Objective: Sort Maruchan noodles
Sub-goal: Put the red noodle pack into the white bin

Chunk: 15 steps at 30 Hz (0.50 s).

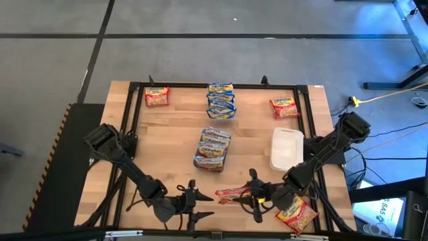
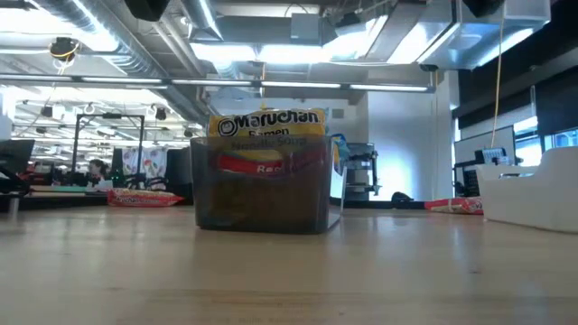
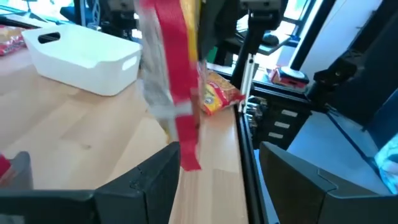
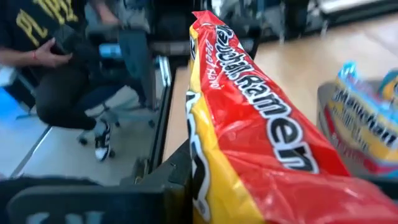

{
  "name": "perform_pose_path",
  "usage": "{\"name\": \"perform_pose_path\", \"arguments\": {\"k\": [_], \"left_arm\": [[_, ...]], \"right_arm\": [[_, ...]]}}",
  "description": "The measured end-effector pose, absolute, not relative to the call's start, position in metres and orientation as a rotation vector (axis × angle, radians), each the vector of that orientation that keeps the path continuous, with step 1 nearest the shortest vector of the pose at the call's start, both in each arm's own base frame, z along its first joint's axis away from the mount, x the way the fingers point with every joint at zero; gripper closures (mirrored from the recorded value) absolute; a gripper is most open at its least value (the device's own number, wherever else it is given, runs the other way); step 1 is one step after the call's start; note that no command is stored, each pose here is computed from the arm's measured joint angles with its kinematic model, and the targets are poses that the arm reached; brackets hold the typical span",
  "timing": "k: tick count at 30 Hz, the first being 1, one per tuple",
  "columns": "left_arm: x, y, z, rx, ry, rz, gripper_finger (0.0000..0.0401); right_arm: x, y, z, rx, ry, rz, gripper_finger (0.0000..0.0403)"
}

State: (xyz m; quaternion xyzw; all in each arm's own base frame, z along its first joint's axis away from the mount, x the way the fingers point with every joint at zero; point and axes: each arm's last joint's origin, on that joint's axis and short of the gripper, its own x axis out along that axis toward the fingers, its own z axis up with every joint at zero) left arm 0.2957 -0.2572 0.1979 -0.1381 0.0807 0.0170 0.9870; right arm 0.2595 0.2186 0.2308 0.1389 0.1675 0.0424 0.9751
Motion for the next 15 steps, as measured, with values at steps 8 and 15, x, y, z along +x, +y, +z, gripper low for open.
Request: {"name": "perform_pose_path", "arguments": {"k": [8, 15], "left_arm": [[0.306, -0.246, 0.2, -0.292, 0.141, 0.07, 0.0188], [0.32, -0.23, 0.203, -0.325, 0.12, 0.064, 0.0188]], "right_arm": [[0.266, 0.216, 0.241, 0.242, 0.233, 0.091, 0.0316], [0.275, 0.212, 0.238, 0.216, 0.21, 0.087, 0.0316]]}}
